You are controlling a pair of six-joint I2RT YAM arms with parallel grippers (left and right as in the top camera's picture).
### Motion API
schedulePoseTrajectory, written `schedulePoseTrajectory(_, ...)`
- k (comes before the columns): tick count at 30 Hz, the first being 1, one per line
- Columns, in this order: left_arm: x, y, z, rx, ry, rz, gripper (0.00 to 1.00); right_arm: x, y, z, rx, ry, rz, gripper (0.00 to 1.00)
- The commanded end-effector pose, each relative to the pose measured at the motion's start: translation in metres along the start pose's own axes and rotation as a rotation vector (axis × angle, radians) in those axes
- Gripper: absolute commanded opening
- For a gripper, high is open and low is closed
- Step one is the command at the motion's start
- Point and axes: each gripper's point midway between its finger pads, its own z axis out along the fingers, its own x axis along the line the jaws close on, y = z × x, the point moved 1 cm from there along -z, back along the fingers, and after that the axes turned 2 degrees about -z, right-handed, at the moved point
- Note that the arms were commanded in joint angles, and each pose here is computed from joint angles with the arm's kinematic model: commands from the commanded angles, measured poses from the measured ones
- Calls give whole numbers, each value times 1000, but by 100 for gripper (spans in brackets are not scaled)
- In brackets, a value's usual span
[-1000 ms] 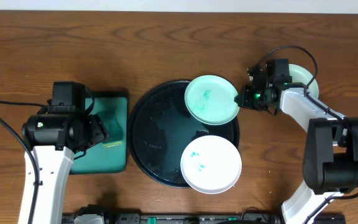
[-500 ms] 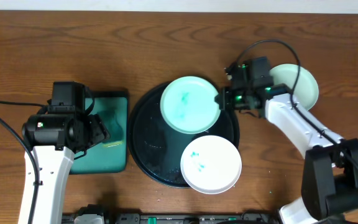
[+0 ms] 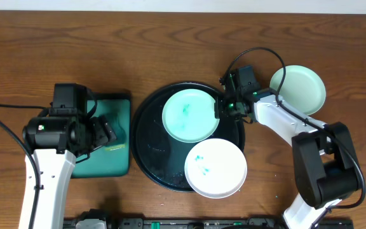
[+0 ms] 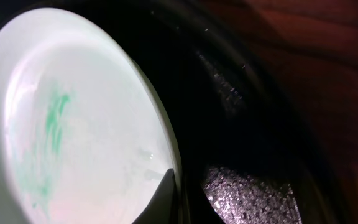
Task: Clean dirty plates on tray and stack at the side
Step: 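Reach the right gripper back to grip the next pale green plate's rim, then grasp the green sponge in the teal tray with the left gripper and lift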
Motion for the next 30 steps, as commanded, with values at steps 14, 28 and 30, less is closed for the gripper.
schedulePoseTrajectory(14, -12, 34, 56, 31, 93, 28, 60, -16, -15, 27, 61, -56, 26, 1)
schedulePoseTrajectory(28, -38, 26, 135, 235, 60, 146, 50, -16, -15, 27, 61, -55, 26, 1)
schedulePoseTrajectory(30, -46, 21, 148, 281, 20, 164, 48, -16, -15, 27, 61, -55, 27, 1)
